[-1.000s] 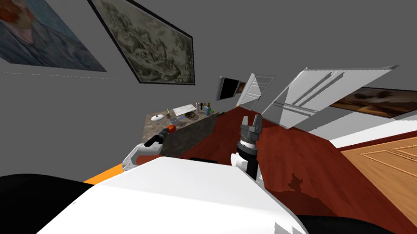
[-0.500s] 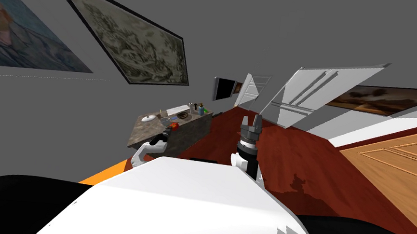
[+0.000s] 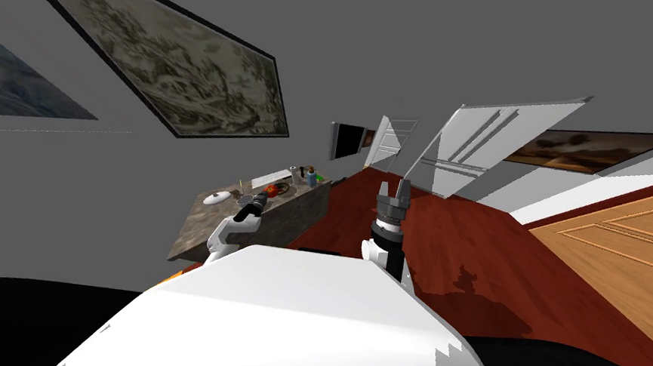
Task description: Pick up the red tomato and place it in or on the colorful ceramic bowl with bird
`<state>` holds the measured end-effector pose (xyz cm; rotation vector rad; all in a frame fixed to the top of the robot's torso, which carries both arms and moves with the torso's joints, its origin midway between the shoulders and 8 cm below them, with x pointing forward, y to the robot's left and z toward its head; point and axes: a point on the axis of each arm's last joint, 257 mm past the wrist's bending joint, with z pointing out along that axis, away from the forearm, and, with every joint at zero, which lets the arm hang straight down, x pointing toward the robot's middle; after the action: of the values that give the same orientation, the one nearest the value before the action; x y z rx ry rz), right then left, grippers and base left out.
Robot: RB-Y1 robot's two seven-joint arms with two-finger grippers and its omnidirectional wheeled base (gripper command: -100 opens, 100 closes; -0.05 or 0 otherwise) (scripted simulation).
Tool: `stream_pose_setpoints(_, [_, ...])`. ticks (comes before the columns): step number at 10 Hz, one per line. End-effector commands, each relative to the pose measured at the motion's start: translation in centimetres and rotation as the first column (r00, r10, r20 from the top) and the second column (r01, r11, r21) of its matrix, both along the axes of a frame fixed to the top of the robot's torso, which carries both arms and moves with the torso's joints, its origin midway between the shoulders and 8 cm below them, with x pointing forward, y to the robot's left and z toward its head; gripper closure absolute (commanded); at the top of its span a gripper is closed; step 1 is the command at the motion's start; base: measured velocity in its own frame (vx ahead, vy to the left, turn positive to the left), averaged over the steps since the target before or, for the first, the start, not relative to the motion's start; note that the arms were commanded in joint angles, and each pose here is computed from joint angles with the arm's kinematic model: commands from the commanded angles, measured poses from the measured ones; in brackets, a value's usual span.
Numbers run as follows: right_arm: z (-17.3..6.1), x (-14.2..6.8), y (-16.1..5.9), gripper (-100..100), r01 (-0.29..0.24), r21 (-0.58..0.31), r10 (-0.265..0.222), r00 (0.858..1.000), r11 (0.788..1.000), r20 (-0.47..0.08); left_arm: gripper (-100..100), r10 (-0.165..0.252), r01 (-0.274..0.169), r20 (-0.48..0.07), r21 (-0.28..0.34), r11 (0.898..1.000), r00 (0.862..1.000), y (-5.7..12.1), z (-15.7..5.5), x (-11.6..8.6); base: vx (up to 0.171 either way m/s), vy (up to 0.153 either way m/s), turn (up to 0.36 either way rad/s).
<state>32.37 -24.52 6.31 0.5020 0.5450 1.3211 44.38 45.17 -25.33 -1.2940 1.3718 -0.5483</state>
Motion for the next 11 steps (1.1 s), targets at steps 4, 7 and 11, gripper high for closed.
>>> stream_pose_setpoints(4, [0.0,0.0,0.0,0,0.000,0.000,0.000,1.000,1.000,0.000,100,0.002,-0.002,0.049,0.002,1.000,0.999,0.8,1.3,1.4,0.180,0.080,-0.069])
stream_pose_setpoints(7, [0.0,0.0,0.0,0,0.000,0.000,0.000,1.000,1.000,0.000,-100,0.001,-0.001,0.055,0.003,1.000,0.998,0.8,1.6,1.6,0.010,0.005,-0.001])
stream_pose_setpoints(11, [0.0,0.0,0.0,0,0.000,0.000,0.000,1.000,1.000,0.000,-100,0.007,-0.007,0.055,0.004,1.000,0.998,1.0,2.7,1.2,0.002,0.001,-0.005])
